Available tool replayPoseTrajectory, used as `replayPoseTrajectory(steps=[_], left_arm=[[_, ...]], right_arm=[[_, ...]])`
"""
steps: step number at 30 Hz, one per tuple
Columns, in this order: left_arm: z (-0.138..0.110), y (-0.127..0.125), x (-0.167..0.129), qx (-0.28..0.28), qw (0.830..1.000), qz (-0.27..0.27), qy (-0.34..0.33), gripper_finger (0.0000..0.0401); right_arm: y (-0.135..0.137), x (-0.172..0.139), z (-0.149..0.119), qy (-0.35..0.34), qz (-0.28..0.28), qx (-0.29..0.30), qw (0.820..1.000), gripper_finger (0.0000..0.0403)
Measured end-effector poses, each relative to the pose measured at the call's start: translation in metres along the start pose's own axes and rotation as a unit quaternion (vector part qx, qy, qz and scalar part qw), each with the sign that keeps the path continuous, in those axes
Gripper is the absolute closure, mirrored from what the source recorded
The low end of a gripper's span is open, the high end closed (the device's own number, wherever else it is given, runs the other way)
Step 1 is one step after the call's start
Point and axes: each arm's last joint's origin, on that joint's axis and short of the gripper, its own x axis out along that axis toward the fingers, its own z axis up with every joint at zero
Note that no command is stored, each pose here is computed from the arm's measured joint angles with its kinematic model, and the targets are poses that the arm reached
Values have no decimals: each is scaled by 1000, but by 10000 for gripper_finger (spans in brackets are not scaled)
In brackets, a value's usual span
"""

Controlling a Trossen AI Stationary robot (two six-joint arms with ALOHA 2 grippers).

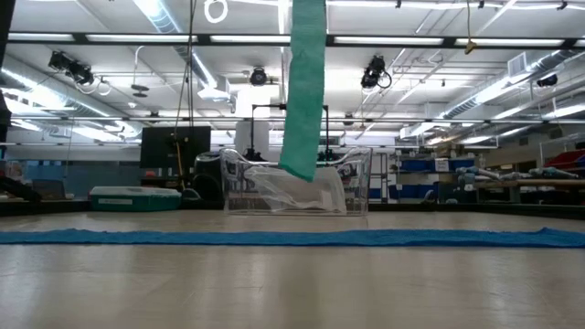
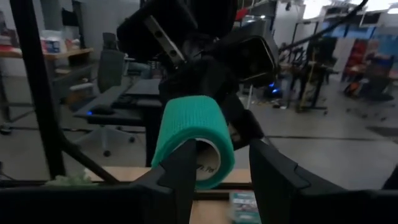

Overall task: Roll bandage
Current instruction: Roll the green bandage

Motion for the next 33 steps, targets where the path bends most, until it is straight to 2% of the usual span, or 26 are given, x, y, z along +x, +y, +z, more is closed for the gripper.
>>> replayPoseTrajectory(steps=[8,20,24,28,33], left_arm=[[1,-1,4,-20,1000,-22,7,382],[-1,-2,4,-75,996,-36,29,382],[-1,-2,4,-78,996,-34,30,375],[-1,-2,5,-77,996,-34,32,350],[0,-3,5,-15,998,-44,30,295]], right_arm=[[4,6,-1,-3,1,-42,999,264],[17,18,-4,-14,-2,-153,988,270],[18,19,-5,-10,2,-134,991,301],[19,19,-6,-8,24,-108,994,381],[21,18,-6,-6,52,-68,996,397]])
